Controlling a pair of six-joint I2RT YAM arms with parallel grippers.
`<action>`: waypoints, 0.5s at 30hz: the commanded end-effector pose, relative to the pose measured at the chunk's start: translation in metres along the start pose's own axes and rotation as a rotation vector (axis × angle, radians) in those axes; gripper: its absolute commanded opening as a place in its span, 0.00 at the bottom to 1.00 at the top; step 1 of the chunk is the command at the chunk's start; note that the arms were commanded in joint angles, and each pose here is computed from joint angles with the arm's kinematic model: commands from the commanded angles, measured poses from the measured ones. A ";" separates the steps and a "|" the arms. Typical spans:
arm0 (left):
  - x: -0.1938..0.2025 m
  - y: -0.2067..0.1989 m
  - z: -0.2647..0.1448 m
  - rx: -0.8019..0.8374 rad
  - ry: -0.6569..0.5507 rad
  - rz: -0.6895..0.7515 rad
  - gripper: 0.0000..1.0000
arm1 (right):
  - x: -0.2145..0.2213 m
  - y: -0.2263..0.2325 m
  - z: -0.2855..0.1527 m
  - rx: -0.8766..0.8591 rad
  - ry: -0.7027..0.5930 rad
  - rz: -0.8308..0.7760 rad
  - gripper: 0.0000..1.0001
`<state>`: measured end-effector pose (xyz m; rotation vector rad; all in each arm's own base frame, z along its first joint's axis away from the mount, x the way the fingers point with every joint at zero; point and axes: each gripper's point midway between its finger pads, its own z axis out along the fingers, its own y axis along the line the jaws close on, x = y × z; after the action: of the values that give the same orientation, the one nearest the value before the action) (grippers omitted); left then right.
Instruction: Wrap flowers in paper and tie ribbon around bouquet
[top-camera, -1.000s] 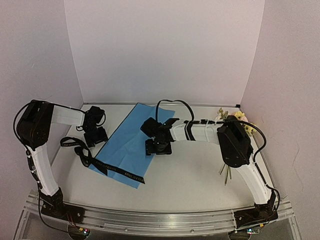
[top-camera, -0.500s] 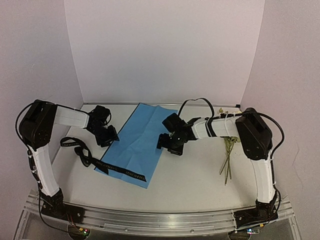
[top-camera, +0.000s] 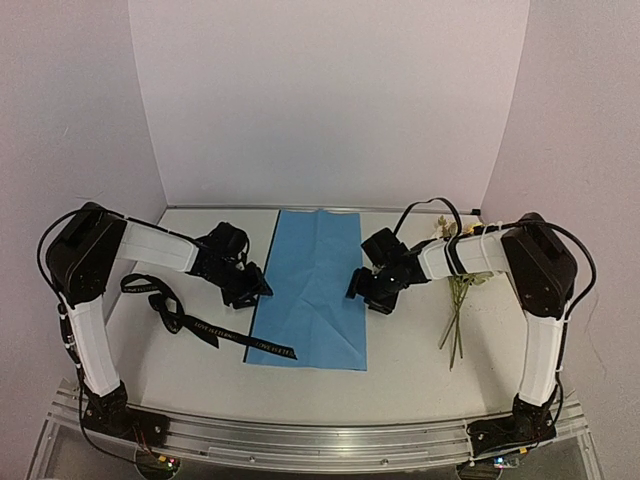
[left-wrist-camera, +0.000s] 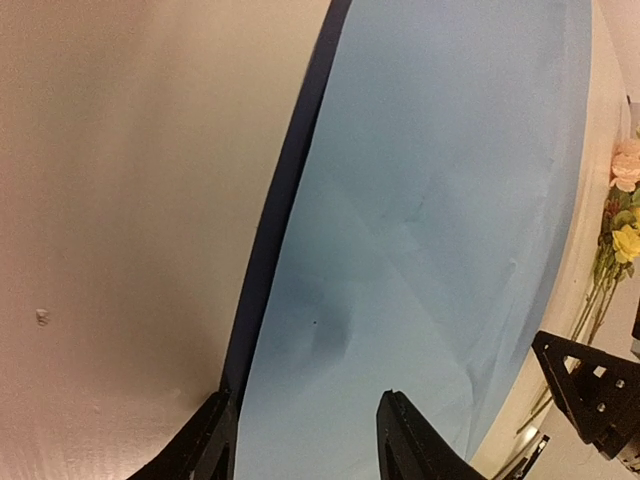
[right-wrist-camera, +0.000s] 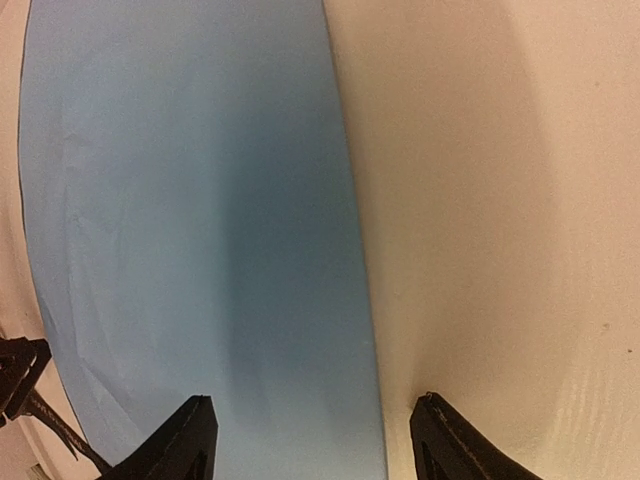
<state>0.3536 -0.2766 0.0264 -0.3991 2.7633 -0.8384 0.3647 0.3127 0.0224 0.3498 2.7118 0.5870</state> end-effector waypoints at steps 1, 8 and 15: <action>0.029 -0.011 0.011 0.030 0.076 0.004 0.50 | -0.016 -0.003 -0.023 0.006 -0.063 -0.020 0.68; 0.043 -0.020 0.001 0.042 0.080 0.029 0.50 | -0.035 -0.014 -0.063 0.113 -0.173 -0.144 0.76; 0.063 0.004 -0.027 -0.003 0.094 0.082 0.56 | -0.019 0.023 -0.090 0.173 -0.209 -0.366 0.84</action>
<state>0.3069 -0.3002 0.0274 -0.2886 2.8286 -0.9006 0.3623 0.2747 0.0835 0.1553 2.5960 0.3163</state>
